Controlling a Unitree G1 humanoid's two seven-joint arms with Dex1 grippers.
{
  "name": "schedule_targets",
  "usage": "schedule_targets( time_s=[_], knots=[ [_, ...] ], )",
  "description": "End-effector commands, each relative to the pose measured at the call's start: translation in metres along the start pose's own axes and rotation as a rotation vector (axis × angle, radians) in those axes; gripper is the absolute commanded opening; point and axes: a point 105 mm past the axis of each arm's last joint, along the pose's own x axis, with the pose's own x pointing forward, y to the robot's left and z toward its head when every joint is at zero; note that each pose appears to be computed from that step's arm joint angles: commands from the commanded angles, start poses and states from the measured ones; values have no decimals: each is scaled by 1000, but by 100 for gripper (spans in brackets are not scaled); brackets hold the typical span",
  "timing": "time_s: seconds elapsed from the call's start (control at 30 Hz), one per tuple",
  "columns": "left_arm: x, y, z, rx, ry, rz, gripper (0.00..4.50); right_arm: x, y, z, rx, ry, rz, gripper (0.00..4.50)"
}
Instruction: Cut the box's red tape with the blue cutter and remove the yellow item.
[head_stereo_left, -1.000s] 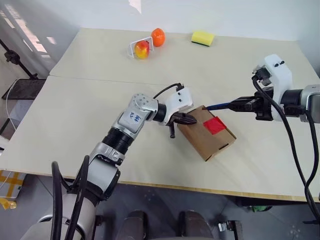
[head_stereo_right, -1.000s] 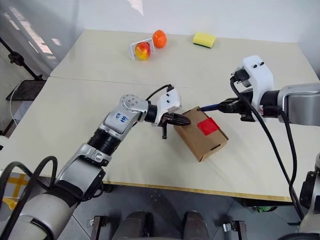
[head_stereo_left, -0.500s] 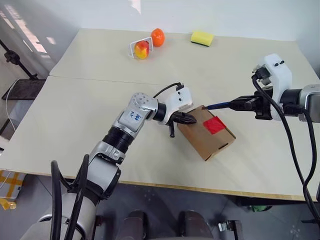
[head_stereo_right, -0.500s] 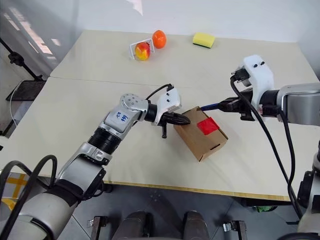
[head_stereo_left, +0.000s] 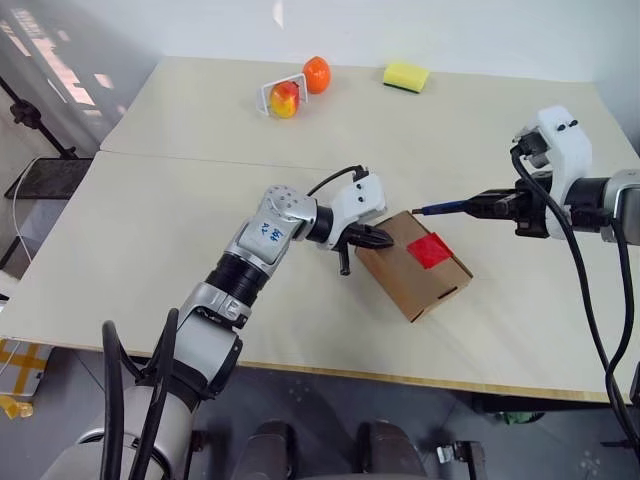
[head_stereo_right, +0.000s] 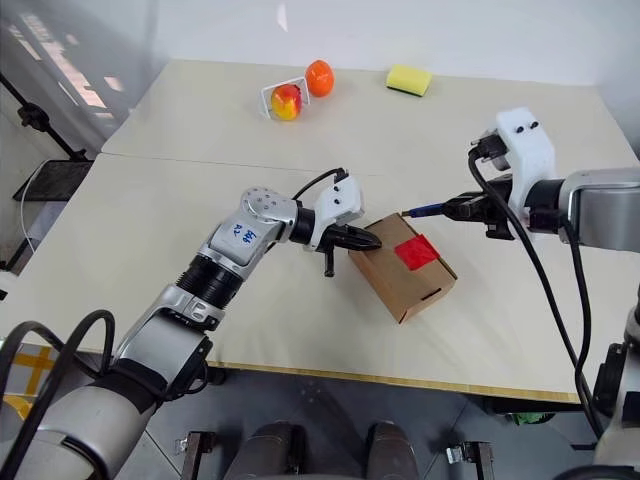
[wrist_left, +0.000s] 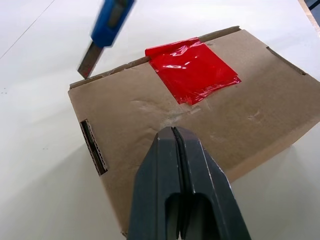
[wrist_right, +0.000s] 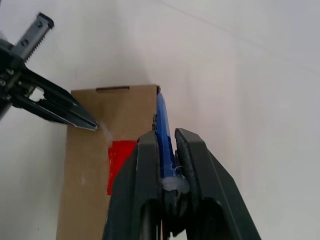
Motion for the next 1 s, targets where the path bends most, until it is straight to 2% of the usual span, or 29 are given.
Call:
schedule_targets(
  time_s=[0.03, 0.23, 0.4, 1.0],
  knots=[
    [1, 1, 4, 16, 10, -3, 0, -7, -2, 2, 1, -28, -6, 17],
    [1, 2, 3, 11, 13, 3, 0, -8, -3, -3, 4, -13, -6, 17],
    [1, 3, 2, 7, 16, 5, 0, -12, -2, 6, -3, -51, -8, 17],
    [2, 1, 0, 3, 23, -2, 0, -20, -6, 10, -3, -75, -25, 17]
  ],
)
